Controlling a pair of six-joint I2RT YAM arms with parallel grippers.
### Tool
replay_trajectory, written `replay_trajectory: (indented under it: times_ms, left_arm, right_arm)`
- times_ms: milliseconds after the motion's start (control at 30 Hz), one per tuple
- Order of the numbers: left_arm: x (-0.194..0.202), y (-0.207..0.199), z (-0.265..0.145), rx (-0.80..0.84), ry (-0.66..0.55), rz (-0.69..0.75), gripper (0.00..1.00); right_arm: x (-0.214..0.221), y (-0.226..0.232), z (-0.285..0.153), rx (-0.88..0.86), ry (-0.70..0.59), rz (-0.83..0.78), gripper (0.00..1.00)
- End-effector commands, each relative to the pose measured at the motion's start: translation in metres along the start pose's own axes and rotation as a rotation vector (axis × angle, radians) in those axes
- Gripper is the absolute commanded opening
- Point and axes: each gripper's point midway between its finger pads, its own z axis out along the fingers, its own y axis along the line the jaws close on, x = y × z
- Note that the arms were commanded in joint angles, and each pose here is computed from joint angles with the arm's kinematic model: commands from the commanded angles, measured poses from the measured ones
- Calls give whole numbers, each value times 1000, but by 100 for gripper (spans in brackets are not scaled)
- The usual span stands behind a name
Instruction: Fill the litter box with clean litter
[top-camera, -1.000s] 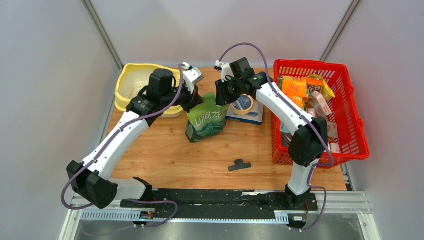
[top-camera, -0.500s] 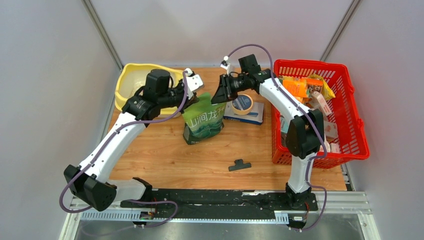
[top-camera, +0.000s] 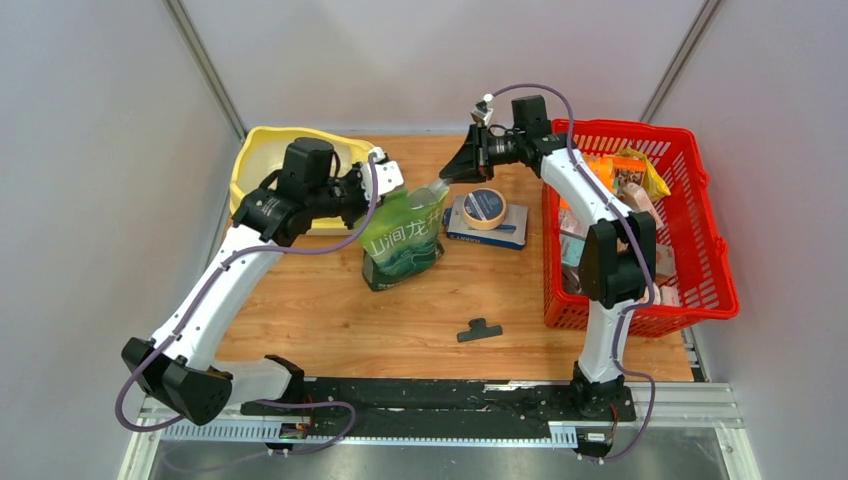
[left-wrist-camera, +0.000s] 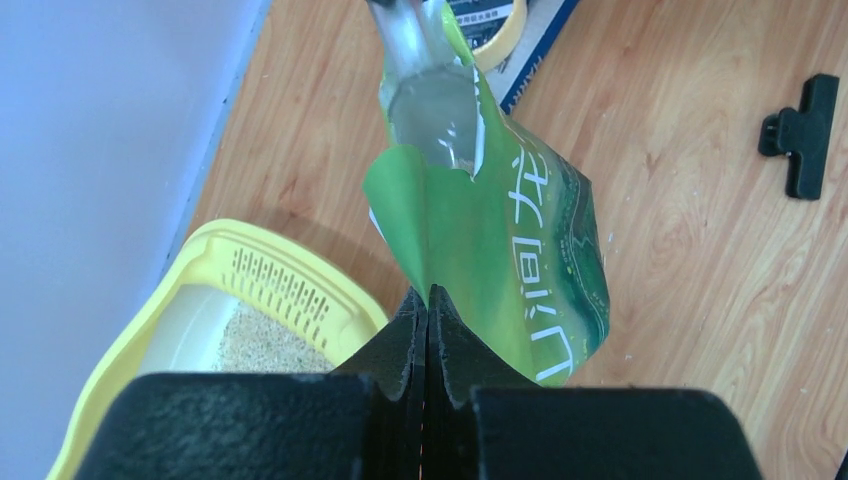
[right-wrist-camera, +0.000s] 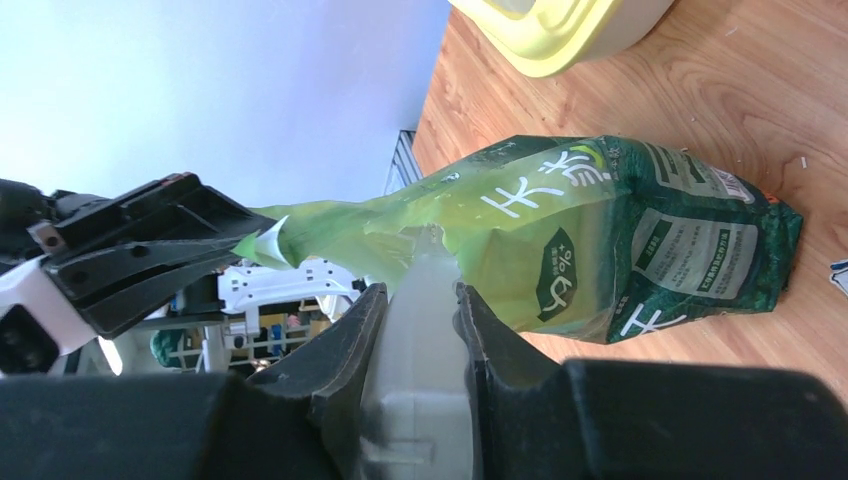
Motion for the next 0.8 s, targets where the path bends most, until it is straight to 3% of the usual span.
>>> replay_trajectory:
  times_ms: [0,567,767]
  left_arm:
    - [-44,19,-52,-122,-96,141,0]
    - [-11,1,-83,-143,4,195,0]
    - [1,-4,-90,-157,37,205,0]
  right_arm:
    - [-23,33,-22,-77,-46,-26,0]
    - [-42,36,-35,-162,-49,38,0]
    - [-38,7,-29,-160,-29,126,0]
